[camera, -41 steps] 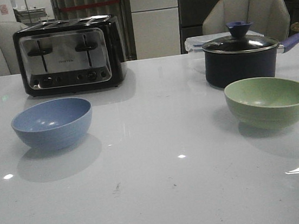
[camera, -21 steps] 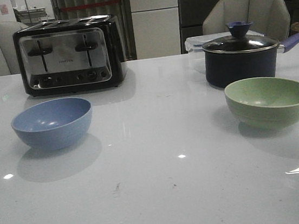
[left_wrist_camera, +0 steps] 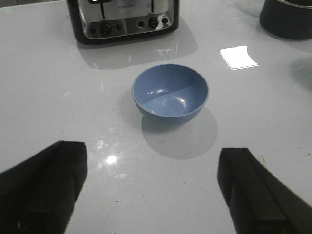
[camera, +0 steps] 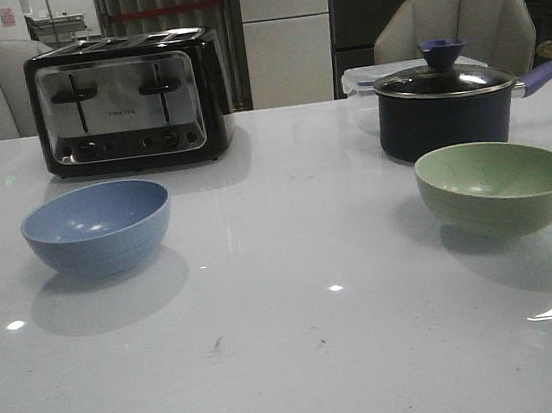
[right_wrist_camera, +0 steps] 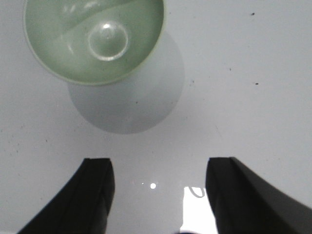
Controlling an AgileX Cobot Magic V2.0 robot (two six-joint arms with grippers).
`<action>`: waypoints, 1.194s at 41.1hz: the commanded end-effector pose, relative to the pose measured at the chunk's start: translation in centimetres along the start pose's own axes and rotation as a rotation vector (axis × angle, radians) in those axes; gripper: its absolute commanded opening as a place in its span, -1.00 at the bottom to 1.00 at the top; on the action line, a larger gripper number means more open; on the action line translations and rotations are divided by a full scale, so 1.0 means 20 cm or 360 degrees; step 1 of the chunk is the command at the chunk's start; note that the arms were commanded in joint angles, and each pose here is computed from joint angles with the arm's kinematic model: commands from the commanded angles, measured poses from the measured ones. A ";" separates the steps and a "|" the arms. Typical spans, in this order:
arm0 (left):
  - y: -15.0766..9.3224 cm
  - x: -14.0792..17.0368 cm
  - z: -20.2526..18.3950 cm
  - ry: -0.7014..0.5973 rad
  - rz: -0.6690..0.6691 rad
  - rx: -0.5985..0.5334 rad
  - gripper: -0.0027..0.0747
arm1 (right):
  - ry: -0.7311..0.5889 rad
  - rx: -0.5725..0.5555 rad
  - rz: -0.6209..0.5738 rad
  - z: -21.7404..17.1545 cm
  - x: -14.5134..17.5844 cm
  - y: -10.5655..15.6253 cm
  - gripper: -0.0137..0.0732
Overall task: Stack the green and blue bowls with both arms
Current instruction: 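Lower the right gripper onto the rim of the pale green bowl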
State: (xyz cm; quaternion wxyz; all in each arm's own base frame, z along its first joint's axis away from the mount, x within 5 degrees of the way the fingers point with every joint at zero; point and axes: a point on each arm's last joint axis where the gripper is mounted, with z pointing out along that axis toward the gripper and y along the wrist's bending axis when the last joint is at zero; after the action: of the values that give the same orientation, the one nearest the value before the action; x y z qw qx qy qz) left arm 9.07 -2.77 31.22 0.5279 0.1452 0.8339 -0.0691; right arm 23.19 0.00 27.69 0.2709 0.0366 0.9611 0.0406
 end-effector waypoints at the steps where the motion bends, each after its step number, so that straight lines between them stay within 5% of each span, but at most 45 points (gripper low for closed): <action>1: -0.01 -0.08 -0.01 -0.0168 0.0014 0.0030 0.62 | -0.0097 -0.0031 0.0053 -0.01 -0.13 -0.03 0.51; 11: -0.01 -0.08 -0.01 -0.0168 0.0015 0.0033 0.62 | 0.0016 -0.0224 0.0126 0.19 -0.30 -0.08 0.51; 44: -0.01 -0.08 -0.01 -0.0175 0.0015 0.0032 0.62 | 0.0194 -0.0253 0.0160 0.68 -0.53 -0.14 0.50; 49: -0.01 -0.08 -0.01 -0.0175 0.0015 0.0032 0.62 | 0.0217 -0.0254 0.0159 0.70 -0.52 -0.14 0.25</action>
State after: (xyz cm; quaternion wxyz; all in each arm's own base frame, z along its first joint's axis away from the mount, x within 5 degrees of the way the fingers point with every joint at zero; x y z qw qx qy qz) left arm 9.04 -2.99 31.29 0.5309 0.1570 0.8295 -0.0739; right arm 38.98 -2.96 18.22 0.1653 0.0667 0.9755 0.1290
